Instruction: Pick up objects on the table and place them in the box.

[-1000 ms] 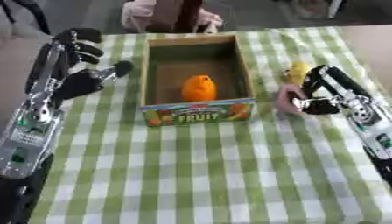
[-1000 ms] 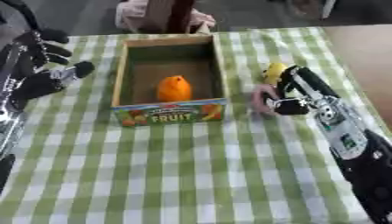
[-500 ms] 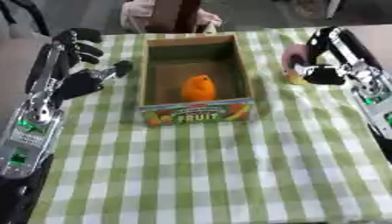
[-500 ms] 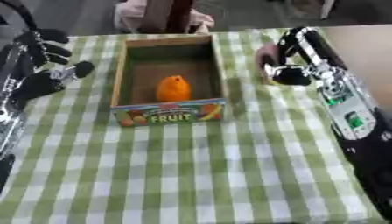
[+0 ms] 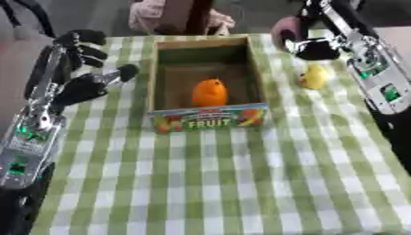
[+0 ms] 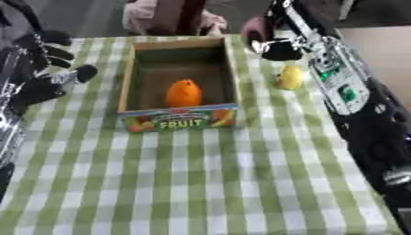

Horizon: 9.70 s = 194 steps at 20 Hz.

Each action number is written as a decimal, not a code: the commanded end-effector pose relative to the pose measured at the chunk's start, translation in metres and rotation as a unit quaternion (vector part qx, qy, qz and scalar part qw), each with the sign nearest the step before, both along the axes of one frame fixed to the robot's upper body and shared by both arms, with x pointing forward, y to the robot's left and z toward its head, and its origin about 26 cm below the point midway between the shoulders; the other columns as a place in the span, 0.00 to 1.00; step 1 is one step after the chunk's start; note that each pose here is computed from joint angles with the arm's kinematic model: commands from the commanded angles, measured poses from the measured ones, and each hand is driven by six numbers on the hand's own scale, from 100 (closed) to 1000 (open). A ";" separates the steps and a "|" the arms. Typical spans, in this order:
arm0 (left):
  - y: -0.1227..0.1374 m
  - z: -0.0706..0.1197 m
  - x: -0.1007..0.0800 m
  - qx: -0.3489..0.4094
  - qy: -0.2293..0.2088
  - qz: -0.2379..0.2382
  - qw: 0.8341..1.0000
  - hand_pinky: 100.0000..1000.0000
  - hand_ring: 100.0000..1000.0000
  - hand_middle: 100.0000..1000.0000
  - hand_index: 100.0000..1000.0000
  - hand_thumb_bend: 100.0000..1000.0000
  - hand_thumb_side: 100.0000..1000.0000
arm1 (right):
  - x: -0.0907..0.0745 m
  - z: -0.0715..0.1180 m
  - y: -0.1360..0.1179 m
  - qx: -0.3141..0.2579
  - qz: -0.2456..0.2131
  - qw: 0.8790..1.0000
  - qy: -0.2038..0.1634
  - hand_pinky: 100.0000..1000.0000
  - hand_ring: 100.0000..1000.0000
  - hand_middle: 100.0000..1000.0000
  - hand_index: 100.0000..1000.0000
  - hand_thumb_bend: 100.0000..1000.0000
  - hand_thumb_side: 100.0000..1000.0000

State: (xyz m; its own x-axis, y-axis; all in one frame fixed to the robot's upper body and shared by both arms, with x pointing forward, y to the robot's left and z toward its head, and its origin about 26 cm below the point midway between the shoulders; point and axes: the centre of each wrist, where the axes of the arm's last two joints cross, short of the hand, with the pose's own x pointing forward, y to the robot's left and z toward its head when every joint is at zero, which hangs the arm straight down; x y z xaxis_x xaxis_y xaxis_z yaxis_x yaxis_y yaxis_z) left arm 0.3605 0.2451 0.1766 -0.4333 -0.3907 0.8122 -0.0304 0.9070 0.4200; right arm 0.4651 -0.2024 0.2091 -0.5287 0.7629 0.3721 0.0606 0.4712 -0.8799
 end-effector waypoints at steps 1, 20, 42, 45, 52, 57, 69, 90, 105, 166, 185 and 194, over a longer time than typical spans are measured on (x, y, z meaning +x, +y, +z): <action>-0.004 0.013 0.000 0.000 -0.019 -0.011 1.000 0.59 0.58 0.61 0.69 0.84 0.26 | 0.009 0.002 0.006 -0.013 -0.006 1.000 -0.008 0.59 0.56 0.45 0.21 0.12 0.00; -0.008 0.012 0.000 -0.004 -0.017 -0.018 1.000 0.59 0.58 0.61 0.69 0.84 0.27 | 0.018 -0.020 0.027 -0.036 -0.008 0.999 -0.016 0.60 0.59 0.51 0.33 0.13 0.00; -0.010 0.012 0.000 -0.005 -0.018 -0.022 1.000 0.59 0.58 0.61 0.69 0.84 0.26 | 0.002 0.011 0.073 -0.110 0.095 0.985 -0.088 0.62 0.61 0.53 0.34 0.14 0.00; -0.010 0.012 0.000 -0.004 -0.018 -0.023 1.000 0.59 0.58 0.62 0.69 0.84 0.26 | 0.002 0.008 0.074 -0.116 0.098 0.985 -0.083 0.62 0.61 0.53 0.35 0.14 0.00; -0.010 0.012 0.000 -0.005 -0.018 -0.023 1.000 0.59 0.58 0.62 0.69 0.84 0.26 | 0.005 -0.004 0.073 -0.149 0.112 0.981 -0.054 0.63 0.64 0.56 0.62 0.32 0.00; -0.010 0.012 0.000 -0.005 -0.017 -0.022 1.000 0.59 0.58 0.62 0.69 0.84 0.26 | 0.005 -0.004 0.071 -0.151 0.112 0.981 -0.056 0.64 0.64 0.57 0.72 0.38 0.01; -0.007 0.009 0.000 -0.003 -0.014 -0.017 1.000 0.59 0.58 0.62 0.69 0.83 0.27 | 0.008 0.010 0.044 -0.126 0.069 0.987 -0.076 0.63 0.64 0.57 0.75 0.43 0.11; -0.003 0.007 0.000 -0.004 -0.011 -0.008 1.000 0.59 0.58 0.62 0.69 0.83 0.27 | 0.021 -0.018 -0.024 -0.079 -0.095 0.992 -0.025 0.62 0.63 0.56 0.75 0.42 0.10; -0.001 0.007 0.000 -0.003 -0.010 -0.005 1.000 0.59 0.58 0.62 0.69 0.83 0.27 | 0.022 -0.041 -0.072 -0.065 -0.189 0.980 0.012 0.62 0.62 0.55 0.74 0.41 0.09; -0.002 0.007 0.000 -0.003 -0.009 -0.009 1.000 0.59 0.59 0.62 0.69 0.83 0.27 | 0.019 0.017 -0.027 -0.026 -0.140 0.987 -0.080 0.59 0.56 0.45 0.15 0.05 0.00; -0.012 0.013 0.000 -0.005 -0.017 -0.029 0.999 0.59 0.59 0.62 0.69 0.83 0.26 | 0.015 0.022 0.075 -0.075 -0.002 0.992 -0.100 0.60 0.56 0.45 0.15 0.04 0.00; -0.015 0.015 0.001 -0.008 -0.018 -0.035 0.999 0.59 0.59 0.62 0.69 0.83 0.26 | 0.012 -0.001 0.102 -0.100 0.037 0.991 -0.080 0.60 0.57 0.45 0.15 0.04 0.00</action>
State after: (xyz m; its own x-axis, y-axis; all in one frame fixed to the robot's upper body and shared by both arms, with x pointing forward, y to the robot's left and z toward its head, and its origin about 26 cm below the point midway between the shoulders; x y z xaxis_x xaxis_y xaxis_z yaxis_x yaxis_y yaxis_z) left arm 0.3621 0.2313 0.1793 -0.4531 -0.3554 0.8176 0.0195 0.9129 0.4077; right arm 0.4776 -0.1061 0.1979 -0.6083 0.7791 0.1518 0.1548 0.3040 -0.9400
